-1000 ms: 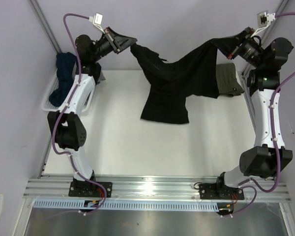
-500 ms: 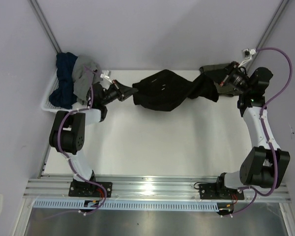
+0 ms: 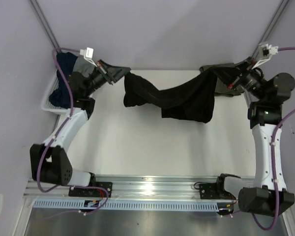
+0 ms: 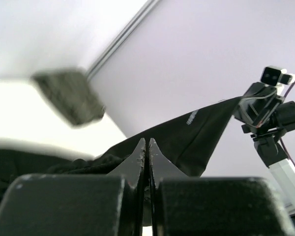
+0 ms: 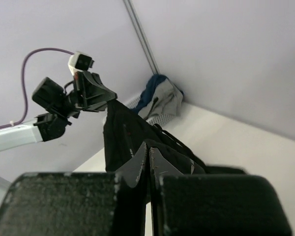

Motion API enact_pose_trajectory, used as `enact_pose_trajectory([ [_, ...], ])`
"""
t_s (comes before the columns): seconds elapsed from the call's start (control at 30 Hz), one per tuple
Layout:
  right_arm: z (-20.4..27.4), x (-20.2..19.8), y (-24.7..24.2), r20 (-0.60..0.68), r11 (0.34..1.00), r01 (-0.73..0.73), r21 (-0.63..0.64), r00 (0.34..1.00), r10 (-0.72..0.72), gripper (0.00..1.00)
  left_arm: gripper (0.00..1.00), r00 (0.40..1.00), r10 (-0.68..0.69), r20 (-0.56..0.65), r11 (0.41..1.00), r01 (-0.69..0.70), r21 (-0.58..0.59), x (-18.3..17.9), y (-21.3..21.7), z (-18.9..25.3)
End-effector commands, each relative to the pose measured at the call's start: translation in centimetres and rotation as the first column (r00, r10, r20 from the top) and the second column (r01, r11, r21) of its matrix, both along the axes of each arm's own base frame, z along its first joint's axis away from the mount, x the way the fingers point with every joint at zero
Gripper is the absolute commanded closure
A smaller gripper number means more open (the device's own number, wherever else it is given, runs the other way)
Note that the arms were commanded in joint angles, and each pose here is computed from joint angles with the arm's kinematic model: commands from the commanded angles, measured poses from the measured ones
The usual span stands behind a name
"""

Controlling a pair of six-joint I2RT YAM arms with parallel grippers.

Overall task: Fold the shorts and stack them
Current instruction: Flatten the shorts out

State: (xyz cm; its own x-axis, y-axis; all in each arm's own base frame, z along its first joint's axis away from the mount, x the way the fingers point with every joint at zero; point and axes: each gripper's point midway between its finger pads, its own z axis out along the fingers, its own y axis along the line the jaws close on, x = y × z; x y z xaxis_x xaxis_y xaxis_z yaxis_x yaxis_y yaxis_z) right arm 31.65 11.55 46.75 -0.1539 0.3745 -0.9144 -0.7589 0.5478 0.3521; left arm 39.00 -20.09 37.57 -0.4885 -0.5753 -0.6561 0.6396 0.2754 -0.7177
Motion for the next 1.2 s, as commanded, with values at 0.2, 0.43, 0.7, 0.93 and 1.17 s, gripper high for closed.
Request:
enact_pose_trajectory([
  [0.2, 12.5, -13.3, 1.7, 0.360, 0.998, 0.035, -0.048, 0.933, -0.016, 1.00, 1.00, 0.933, 0.057, 0.355, 0.997, -0.070, 0.021, -10.6, 1.5, 15.3],
  [0.43, 14.2, -12.6, 1.6, 0.358, 0.999, 0.034, -0.040, 0.933, -0.018, 1.00, 1.00, 0.932, 0.057, 0.359, 0.997, -0.068, 0.018, -10.2, 1.5, 17.1],
  [0.7, 13.6, -4.4, 0.4, 0.257, 1.000, 0.029, -0.009, 0.966, -0.025, 1.00, 1.00, 0.934, 0.058, 0.352, 0.997, -0.070, 0.019, -4.9, 0.7, 19.4],
  [0.93, 10.5, 5.7, -1.2, 0.142, 0.999, 0.015, 0.038, 0.990, -0.020, 1.00, 1.00, 0.967, 0.050, 0.250, 0.998, -0.059, 0.030, 4.5, -0.6, 16.4],
  [1.17, 10.3, 10.2, -1.1, 0.128, 0.999, -0.015, 0.047, 0.992, 0.009, 1.00, 1.00, 0.964, 0.049, 0.263, 0.998, -0.055, 0.013, 8.1, -0.7, 17.7],
])
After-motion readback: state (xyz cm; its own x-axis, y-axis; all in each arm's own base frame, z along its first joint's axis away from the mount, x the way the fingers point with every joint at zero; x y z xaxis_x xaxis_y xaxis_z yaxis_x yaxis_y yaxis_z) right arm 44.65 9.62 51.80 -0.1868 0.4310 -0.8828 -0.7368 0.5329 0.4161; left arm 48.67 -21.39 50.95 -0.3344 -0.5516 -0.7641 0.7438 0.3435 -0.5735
